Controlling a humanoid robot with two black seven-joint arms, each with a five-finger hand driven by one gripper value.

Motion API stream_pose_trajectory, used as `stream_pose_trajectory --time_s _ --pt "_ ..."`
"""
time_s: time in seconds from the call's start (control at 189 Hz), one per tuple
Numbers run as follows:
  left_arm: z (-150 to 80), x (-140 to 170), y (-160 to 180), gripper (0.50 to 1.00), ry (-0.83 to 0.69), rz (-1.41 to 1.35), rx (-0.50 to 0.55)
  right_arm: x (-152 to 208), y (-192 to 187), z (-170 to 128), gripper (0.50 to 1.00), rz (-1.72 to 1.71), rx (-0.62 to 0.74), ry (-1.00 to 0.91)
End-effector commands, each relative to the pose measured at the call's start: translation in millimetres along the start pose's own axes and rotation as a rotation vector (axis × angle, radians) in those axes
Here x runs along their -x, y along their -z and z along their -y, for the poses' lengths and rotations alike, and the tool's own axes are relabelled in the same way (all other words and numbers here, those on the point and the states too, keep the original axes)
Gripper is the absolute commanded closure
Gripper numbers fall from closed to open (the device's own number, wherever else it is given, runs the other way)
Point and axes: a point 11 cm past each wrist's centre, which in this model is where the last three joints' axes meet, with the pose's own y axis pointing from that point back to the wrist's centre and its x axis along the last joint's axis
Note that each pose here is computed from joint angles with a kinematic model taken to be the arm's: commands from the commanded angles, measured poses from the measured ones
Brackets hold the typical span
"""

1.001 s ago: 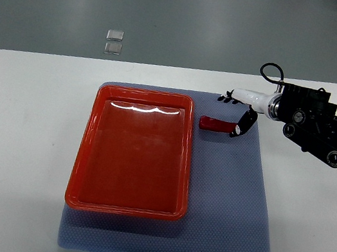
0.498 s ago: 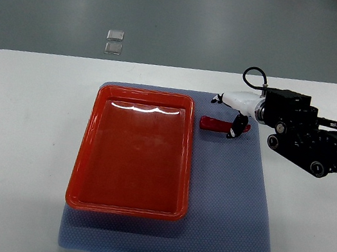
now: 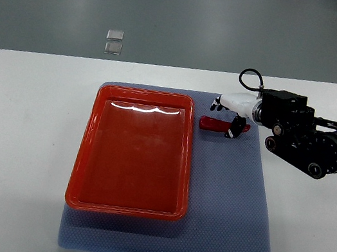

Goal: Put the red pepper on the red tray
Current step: 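Close the right hand's fingers around the red pepper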

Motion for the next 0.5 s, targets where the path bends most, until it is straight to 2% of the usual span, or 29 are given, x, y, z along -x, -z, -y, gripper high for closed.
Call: stream_pose_trajectory --time_s 0.0,0.275,0.365,0.492 --pt "0.0 0.0 0.2 0.500 0.000 0.000 -0.001 -0.8 -0.6 -0.3 0.764 -0.003 0.001 0.001" --pt "0.0 0.0 0.0 0.500 0.000 0.000 0.000 2.1 0.2 0.1 0.781 -0.006 -0.002 0.012" --pt "0.0 0.0 0.0 0.500 0.000 0.000 0.000 3.0 -0.2 -0.1 0.828 -0.005 -0.002 0.017" --pt "0.0 0.0 0.2 0.500 0.000 0.000 -0.001 4.9 -0.1 0.0 0.922 -0.004 -0.004 0.028"
